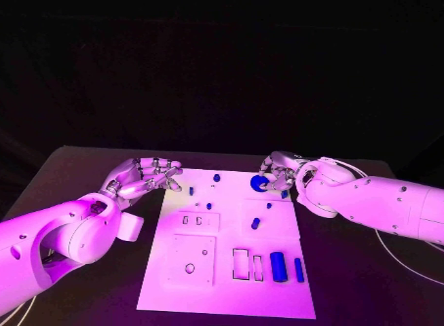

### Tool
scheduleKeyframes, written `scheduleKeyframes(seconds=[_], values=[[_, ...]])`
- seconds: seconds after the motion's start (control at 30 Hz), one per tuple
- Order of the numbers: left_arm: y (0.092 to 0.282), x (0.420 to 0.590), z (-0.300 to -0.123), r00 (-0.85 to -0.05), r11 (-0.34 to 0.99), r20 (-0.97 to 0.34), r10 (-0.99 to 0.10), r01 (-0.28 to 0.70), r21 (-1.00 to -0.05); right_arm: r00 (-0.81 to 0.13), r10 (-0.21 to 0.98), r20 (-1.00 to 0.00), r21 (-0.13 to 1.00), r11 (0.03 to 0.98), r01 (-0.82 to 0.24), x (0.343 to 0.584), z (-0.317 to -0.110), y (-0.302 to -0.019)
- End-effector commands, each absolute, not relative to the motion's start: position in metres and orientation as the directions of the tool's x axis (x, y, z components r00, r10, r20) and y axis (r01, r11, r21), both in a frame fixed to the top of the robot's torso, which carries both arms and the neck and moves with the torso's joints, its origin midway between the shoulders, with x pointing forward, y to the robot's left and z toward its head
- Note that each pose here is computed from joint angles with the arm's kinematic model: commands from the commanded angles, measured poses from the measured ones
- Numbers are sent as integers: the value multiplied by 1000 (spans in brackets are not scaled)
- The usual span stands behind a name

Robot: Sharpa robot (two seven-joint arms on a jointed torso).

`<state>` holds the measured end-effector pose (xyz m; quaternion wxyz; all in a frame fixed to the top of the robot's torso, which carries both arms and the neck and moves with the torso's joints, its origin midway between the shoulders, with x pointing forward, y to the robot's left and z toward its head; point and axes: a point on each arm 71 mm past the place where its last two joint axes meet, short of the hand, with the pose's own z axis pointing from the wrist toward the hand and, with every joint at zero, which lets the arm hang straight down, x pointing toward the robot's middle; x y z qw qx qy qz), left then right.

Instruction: Assemble the parts on the task board

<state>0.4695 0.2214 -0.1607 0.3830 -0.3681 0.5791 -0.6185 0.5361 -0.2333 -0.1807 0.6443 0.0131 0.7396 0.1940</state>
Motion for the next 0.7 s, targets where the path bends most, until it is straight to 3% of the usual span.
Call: scheduleKeyframes(seconds=[0.03, 0.3, 0.7], values=[[219, 469, -160, -453, -47, 22, -891, 44, -998, -154, 177, -972, 213, 941, -264, 533, -184, -230], [219, 469, -160, -454, -46, 22, -891, 43, -998, -129, 180, -975, 212, 926, -311, 523, -181, -214], [217, 470, -160, -458, -47, 24, -889, 40, -998, 23, 240, -971, 213, 899, -384, 506, -158, -176]])
